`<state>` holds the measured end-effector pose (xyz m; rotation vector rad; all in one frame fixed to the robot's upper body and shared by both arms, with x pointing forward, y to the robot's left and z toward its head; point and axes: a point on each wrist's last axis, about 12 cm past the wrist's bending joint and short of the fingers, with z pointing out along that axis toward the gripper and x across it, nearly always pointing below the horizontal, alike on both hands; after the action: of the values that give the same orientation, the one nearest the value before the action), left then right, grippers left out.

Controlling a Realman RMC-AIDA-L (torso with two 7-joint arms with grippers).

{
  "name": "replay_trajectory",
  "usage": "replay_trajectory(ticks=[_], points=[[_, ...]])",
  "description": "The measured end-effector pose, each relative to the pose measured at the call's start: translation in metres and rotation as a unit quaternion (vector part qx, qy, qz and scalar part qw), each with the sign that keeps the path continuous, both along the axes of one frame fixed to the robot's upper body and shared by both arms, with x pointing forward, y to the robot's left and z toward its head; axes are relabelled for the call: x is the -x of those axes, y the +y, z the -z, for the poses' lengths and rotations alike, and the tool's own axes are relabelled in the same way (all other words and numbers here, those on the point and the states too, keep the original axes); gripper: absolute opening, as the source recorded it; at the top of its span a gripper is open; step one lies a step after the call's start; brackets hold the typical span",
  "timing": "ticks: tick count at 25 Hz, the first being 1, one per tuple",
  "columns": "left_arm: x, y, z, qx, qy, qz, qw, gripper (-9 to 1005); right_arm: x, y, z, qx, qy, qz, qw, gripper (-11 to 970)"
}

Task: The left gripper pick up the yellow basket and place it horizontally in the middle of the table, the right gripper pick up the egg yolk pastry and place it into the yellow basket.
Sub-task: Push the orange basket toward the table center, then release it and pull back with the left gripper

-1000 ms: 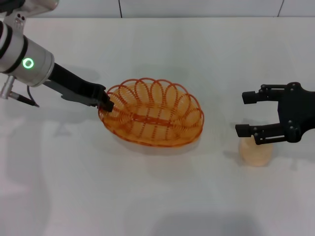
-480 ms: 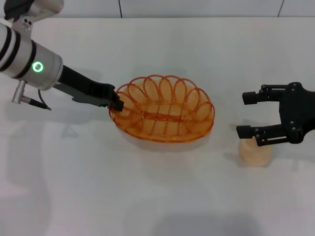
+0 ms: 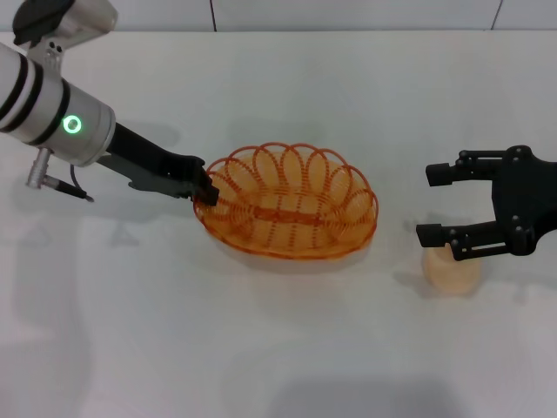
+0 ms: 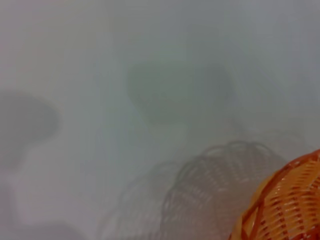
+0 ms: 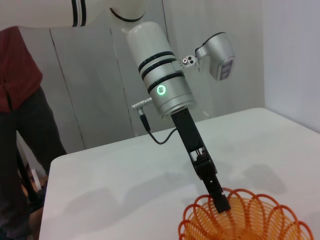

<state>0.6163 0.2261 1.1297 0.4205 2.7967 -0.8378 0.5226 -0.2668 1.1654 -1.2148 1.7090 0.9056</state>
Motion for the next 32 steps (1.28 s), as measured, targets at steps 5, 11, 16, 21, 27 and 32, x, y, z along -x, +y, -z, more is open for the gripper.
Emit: replay_trajectory(ticks=[5, 11, 16, 21, 27, 32], points=[[0.000, -0.002, 0.005, 0.000, 0.008, -0.004, 1.000, 109, 0.000, 0.000, 0.000, 0.000, 0.001, 0.000, 1.000, 798], [0.001, -0.003, 0.008, -0.002, 0.013, -0.003, 1.000, 117, 0.000, 0.000, 0.000, 0.000, 0.002, -0.001, 1.000, 798], [0.001, -0.002, 0.009, -0.008, 0.017, -0.006, 1.000, 124, 0.001, 0.000, 0.000, -0.001, 0.003, -0.003, 1.000, 797], [0.001, -0.001, 0.010, -0.013, 0.016, -0.010, 1.000, 130, 0.001, 0.000, 0.000, -0.001, 0.003, -0.004, 1.000, 797], [0.001, -0.001, 0.012, -0.013, 0.018, -0.011, 1.000, 138, 0.001, 0.001, 0.000, -0.001, 0.002, -0.005, 1.000, 796], [0.002, -0.001, 0.012, -0.014, 0.018, -0.010, 1.000, 144, 0.001, 0.001, 0.000, -0.001, 0.002, -0.005, 1.000, 796]])
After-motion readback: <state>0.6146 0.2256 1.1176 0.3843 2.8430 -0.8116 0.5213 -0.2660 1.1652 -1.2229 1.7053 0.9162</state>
